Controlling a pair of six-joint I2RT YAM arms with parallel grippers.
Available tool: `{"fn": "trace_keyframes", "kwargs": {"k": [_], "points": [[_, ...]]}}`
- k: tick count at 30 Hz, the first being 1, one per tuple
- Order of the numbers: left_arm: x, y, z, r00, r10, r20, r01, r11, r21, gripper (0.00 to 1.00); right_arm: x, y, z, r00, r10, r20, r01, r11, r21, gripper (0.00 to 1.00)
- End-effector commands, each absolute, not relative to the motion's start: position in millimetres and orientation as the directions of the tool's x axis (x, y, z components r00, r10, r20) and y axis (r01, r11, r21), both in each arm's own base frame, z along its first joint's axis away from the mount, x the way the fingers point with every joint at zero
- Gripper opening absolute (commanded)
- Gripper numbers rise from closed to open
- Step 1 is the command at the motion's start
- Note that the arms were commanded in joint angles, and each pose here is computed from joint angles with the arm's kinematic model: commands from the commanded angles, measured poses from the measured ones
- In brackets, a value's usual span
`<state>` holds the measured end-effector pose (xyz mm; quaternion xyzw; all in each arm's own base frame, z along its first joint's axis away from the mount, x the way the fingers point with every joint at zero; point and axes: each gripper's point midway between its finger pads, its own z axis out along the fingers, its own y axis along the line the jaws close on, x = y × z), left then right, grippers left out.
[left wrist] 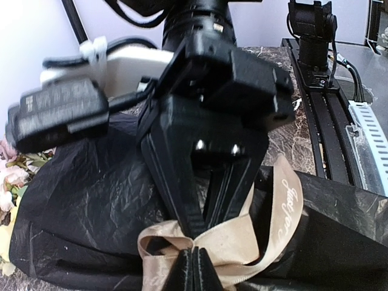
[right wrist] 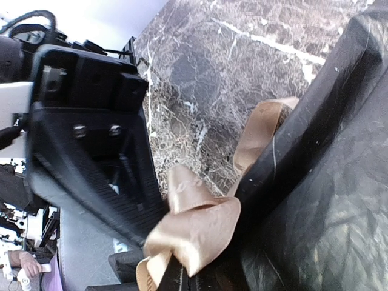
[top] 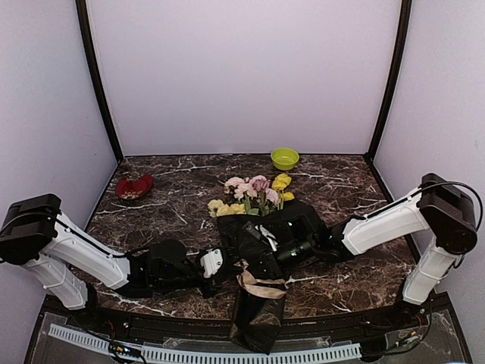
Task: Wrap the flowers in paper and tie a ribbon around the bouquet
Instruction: Cross the half-tied ribbon over the folded bouquet.
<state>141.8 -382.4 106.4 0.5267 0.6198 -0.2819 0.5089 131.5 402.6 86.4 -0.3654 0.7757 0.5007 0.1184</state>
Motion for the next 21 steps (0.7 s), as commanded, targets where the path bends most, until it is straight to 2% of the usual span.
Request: {"fn": "trace_keyframes", "kwargs": {"k": [1, 13, 21], "points": [[143, -376, 112, 0.059, 0.343, -0.937, 0.935, 0.311, 0.173, 0.00, 140, 395, 101, -0.689, -0.406, -0.600, -0.715, 0.247, 0.654, 0.00], [145, -372, 108, 0.056, 0.363, -0.930, 0.927, 0.326, 0.184, 0.00, 140, 385, 91, -0.700, -0.419, -0.578, -0.706, 0.281, 0.650, 0.00], [143, -377, 113, 0.062, 0.348, -0.935, 0.934, 0.310, 0.177, 0.00, 149, 379, 84, -0.706, -0.425, -0.566, -0.704, 0.337, 0.625, 0.07]]}}
